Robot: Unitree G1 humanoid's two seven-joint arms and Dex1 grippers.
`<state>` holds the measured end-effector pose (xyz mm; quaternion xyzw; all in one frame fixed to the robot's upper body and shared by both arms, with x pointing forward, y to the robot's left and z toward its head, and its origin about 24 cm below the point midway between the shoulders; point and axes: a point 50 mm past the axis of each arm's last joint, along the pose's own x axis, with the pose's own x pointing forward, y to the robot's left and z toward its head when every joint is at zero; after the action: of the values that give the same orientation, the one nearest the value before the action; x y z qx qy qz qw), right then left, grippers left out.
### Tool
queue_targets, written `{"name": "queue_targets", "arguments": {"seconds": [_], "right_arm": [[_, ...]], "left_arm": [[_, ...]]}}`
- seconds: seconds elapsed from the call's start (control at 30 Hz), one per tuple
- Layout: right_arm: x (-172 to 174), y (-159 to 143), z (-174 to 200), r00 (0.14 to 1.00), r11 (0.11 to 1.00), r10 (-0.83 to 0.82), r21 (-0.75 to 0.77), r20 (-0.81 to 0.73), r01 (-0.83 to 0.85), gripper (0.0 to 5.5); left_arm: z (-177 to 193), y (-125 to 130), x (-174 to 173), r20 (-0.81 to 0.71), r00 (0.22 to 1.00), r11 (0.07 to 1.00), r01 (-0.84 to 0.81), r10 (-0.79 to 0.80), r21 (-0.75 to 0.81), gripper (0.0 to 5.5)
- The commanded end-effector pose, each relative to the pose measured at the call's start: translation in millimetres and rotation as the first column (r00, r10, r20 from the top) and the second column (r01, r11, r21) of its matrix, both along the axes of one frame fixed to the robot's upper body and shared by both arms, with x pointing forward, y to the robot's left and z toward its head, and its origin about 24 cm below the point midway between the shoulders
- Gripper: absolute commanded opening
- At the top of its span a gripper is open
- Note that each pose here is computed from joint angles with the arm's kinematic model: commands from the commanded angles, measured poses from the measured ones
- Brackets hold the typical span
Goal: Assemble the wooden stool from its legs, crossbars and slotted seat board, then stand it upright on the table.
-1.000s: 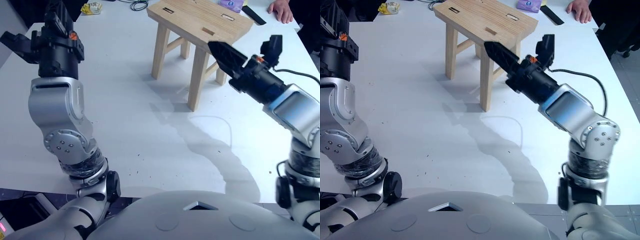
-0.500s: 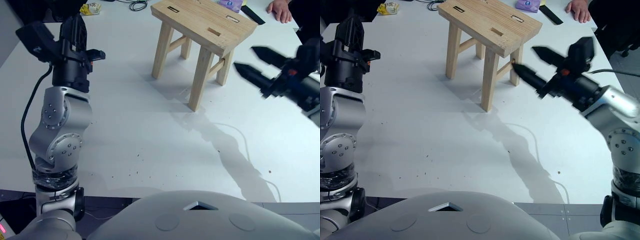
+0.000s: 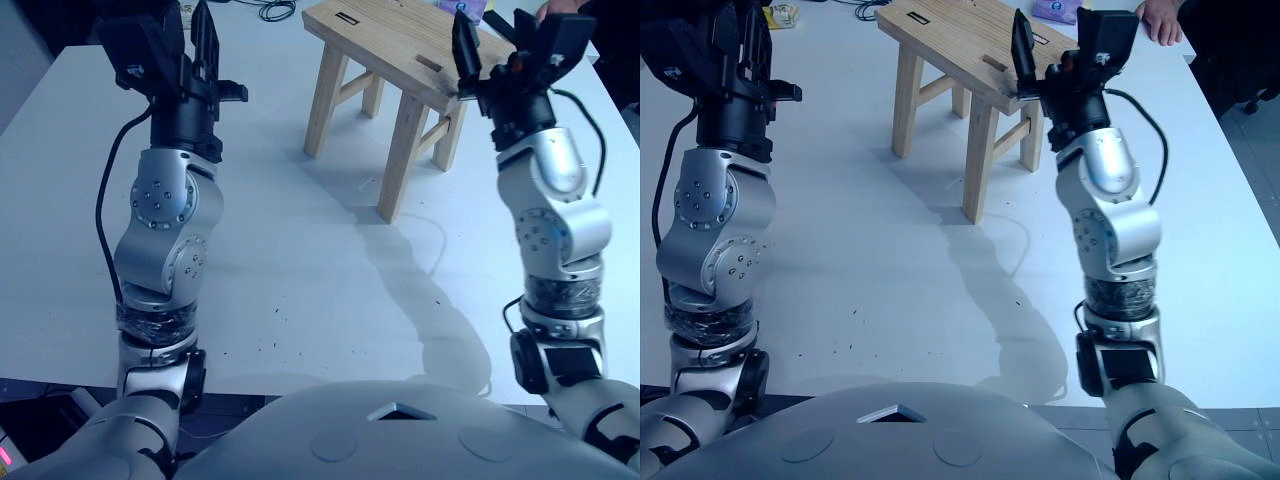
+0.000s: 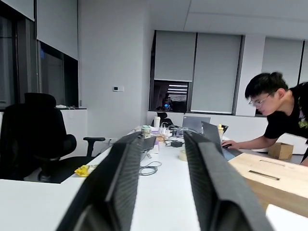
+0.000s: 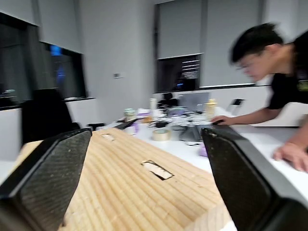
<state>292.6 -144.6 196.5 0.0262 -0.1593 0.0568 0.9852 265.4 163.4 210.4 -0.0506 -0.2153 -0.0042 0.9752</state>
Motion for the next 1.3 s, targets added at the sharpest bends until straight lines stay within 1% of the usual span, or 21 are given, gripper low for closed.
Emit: {"name": "queue_targets", "arguments": {"seconds": [0.03, 0.07, 0.17, 0.33, 0.43, 0.57, 0.7, 0.8, 0.97, 1.1, 1.3], "right_arm": [[-2, 12, 28, 0.992, 0.998, -0.056, -0.021, 0.117, 0.059, 4.2], [-2, 14, 32, 0.989, 0.998, -0.062, -0.019, 0.132, 0.065, 4.2], [-1, 15, 39, 0.983, 0.996, -0.08, -0.02, 0.166, 0.084, 4.2], [6, 15, 29, 0.983, 0.994, -0.102, -0.032, 0.155, 0.109, 4.2], [8, 18, 27, 0.98, 0.992, -0.104, -0.053, 0.172, 0.115, 4.2], [10, 24, 38, 0.958, 0.985, -0.091, -0.116, 0.27, 0.127, 4.2], [13, 22, 56, 0.937, 0.984, -0.114, -0.092, 0.33, 0.152, 4.2], [15, 23, 59, 0.936, 0.987, -0.107, -0.08, 0.336, 0.142, 4.2], [14, 25, 56, 0.941, 0.987, -0.088, -0.097, 0.328, 0.126, 4.2], [15, 27, 57, 0.942, 0.986, -0.081, -0.114, 0.325, 0.124, 4.2], [15, 29, 60, 0.941, 0.987, -0.06, -0.123, 0.332, 0.106, 4.2]], "left_arm": [[3, 1, 4, 0.042, 0.996, 0.996, -0.073, 0.075, -0.053, 2.25], [2, 0, 4, 0.046, 0.996, 0.995, -0.076, 0.079, -0.062, 2.42], [1, -2, 7, 0.051, 0.995, 0.995, -0.081, 0.084, -0.058, 2.42], [-2, -4, 14, 0.063, 0.994, 0.995, -0.088, 0.09, -0.044, 2.42], [-1, -3, 17, 0.09, 0.988, 0.991, -0.122, 0.126, -0.048, 2.42], [8, 2, 20, 0.157, 0.972, 0.985, -0.174, 0.175, -0.022, 2.42], [30, 0, 20, 0.24, 0.961, 0.99, -0.142, 0.138, -0.003, 2.42], [42, -2, 18, 0.275, 0.954, 0.992, -0.123, 0.122, -0.015, 2.42], [36, -12, 21, 0.205, 0.978, 0.998, -0.056, 0.049, 0.027, 2.42], [37, -24, 17, 0.202, 0.979, 0.999, 0.018, -0.028, 0.051, 2.42], [42, -22, 15, 0.244, 0.97, 0.997, -0.019, 0.001, 0.073, 2.42]]}}
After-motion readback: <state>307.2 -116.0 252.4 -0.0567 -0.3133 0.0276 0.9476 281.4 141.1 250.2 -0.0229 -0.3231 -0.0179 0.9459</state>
